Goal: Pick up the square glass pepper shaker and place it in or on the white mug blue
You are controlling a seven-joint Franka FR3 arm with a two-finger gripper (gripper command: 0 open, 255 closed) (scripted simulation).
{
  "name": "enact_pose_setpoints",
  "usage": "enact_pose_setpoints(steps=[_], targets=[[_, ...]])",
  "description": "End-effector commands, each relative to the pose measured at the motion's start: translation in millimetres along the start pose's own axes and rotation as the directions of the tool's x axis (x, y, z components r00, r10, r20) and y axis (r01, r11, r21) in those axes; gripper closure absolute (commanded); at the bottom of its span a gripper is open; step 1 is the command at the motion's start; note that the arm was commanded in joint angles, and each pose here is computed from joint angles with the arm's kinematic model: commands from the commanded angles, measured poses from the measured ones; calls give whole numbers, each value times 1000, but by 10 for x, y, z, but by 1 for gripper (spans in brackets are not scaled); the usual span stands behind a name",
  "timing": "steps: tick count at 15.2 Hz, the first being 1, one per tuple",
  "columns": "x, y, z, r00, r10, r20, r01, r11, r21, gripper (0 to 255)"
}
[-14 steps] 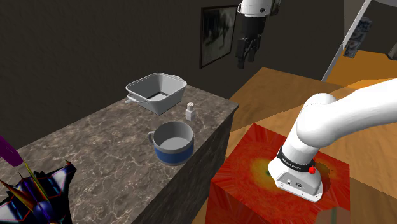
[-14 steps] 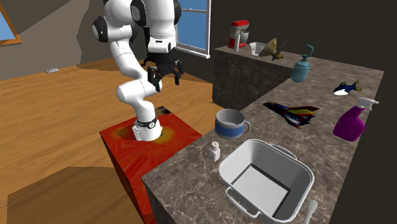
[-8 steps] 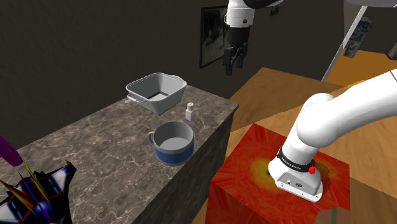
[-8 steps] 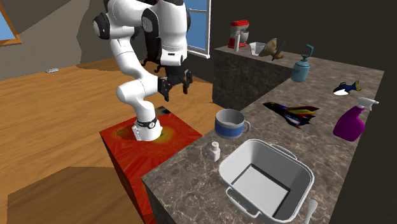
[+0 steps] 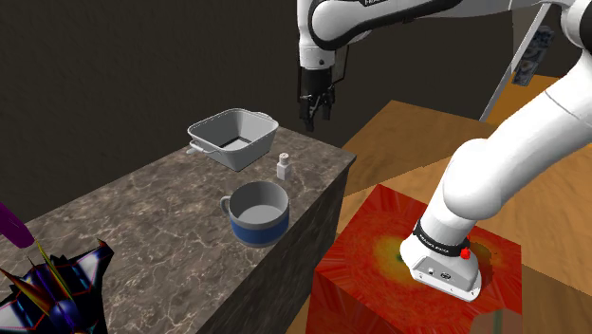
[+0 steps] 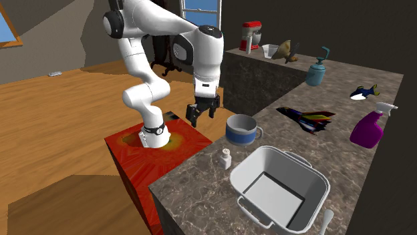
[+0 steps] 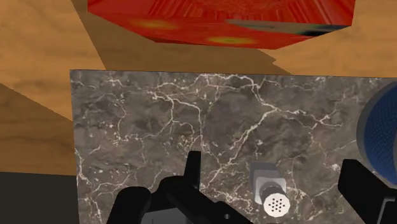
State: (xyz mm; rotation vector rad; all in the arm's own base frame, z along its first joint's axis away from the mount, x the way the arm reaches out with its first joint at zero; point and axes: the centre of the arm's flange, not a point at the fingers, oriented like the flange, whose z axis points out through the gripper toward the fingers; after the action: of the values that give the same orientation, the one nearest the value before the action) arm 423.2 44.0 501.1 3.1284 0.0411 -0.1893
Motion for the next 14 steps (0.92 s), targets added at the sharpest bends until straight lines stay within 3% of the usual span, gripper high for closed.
enact_pose_setpoints(steps=[1, 12, 14], targets=[[238, -69, 158, 1000, -6, 14, 6, 1000, -1, 0], [1416, -463, 1089, 995, -36, 94, 37, 999, -11, 0], [1468, -483, 1191, 994, -37, 98, 39, 999, -11, 0]])
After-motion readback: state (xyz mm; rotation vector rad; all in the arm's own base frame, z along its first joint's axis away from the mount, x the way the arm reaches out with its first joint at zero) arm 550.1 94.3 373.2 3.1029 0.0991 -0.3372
